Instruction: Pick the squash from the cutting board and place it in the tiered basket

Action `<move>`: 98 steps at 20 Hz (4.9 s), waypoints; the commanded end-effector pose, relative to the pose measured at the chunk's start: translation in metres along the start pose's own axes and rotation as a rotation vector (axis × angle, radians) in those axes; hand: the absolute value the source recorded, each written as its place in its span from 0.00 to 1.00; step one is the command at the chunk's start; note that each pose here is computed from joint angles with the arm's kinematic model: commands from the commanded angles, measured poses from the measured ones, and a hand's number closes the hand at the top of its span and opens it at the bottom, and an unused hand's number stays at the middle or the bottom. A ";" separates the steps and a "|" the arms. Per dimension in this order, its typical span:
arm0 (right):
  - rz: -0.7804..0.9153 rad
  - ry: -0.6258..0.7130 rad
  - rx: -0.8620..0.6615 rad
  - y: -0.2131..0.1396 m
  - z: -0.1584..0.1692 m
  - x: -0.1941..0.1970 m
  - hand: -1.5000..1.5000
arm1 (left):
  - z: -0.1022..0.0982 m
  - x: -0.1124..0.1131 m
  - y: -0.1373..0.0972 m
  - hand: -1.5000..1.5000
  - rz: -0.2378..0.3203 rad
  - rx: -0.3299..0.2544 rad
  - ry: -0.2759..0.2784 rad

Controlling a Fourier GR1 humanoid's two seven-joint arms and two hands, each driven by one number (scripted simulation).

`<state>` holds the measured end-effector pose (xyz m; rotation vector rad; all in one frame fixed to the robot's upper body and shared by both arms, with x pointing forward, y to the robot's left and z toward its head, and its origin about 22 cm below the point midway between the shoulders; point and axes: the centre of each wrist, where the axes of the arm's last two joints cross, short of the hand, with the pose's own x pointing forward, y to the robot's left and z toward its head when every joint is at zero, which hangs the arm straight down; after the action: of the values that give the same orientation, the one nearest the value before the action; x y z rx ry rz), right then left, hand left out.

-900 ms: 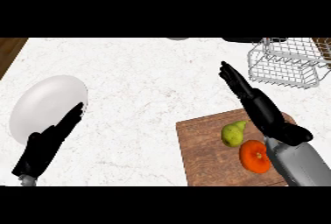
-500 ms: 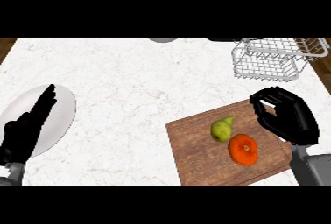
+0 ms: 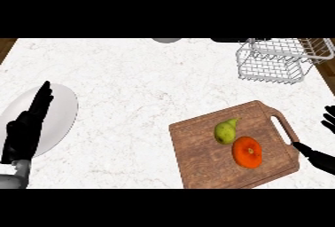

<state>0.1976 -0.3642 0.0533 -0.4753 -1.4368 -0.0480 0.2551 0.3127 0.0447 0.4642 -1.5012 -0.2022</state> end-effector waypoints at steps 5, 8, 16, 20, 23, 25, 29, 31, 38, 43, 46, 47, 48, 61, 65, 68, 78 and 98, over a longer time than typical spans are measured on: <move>0.459 0.118 0.302 -0.033 0.016 0.074 0.00 | 0.001 -0.015 -0.012 0.50 -0.003 -0.014 -0.015; 0.549 0.166 0.374 -0.031 0.018 0.114 0.00 | -0.002 -0.003 -0.019 0.50 0.008 -0.024 -0.010; 0.577 0.308 0.342 0.003 0.009 0.164 0.00 | -0.008 -0.016 -0.009 0.50 0.017 -0.023 -0.047; 0.612 0.363 0.402 0.037 0.003 0.149 0.00 | -0.032 0.011 -0.028 0.50 0.009 -0.041 -0.039; 0.622 0.439 0.427 0.050 -0.008 0.154 0.00 | -0.030 -0.009 -0.029 0.50 -0.004 -0.040 -0.052; 0.679 0.461 0.420 0.061 0.005 0.135 0.00 | -0.032 0.009 -0.024 0.50 0.008 -0.045 -0.039; 0.724 0.476 0.448 0.075 -0.004 0.141 0.00 | -0.023 -0.014 -0.031 0.50 0.009 -0.043 -0.040; 0.715 0.482 0.459 0.071 0.012 0.137 0.00 | -0.034 -0.008 -0.022 0.50 0.008 -0.041 -0.031; 0.768 0.477 0.459 0.072 0.025 0.130 0.00 | -0.016 -0.008 -0.027 0.50 0.015 -0.034 -0.038; 0.854 0.441 0.428 0.087 0.025 0.123 0.00 | -0.041 0.002 -0.015 0.50 0.000 -0.028 -0.032; 0.845 0.425 0.399 0.093 0.029 0.123 0.00 | -0.014 -0.020 -0.007 0.50 0.002 -0.020 -0.063; 0.865 0.421 0.398 0.102 0.029 0.116 0.00 | -0.020 0.000 -0.009 0.50 0.021 -0.039 -0.029; 0.877 0.428 0.412 0.101 0.007 0.112 0.00 | -0.028 -0.009 -0.018 0.50 0.019 -0.039 -0.041; 0.855 0.498 0.416 0.106 0.017 0.079 0.00 | -0.034 0.028 -0.022 0.50 0.009 -0.026 -0.045; 0.860 0.498 0.415 0.120 0.033 0.076 0.00 | -0.027 -0.001 -0.009 0.50 -0.004 -0.026 -0.041; 0.849 0.499 0.441 0.122 0.021 0.072 0.00 | -0.026 0.003 -0.032 0.50 0.013 -0.026 -0.040; 0.838 0.518 0.501 0.132 0.014 0.049 0.00 | -0.004 -0.008 -0.010 0.50 0.008 -0.047 -0.029; 0.752 0.414 0.531 0.145 0.009 0.077 1.00 | -0.019 0.008 -0.023 0.50 0.005 -0.030 -0.044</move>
<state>0.2380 -0.2141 0.0662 -0.5012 -0.7520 0.8375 0.2735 0.2928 0.0309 0.4337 -1.5358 -0.2334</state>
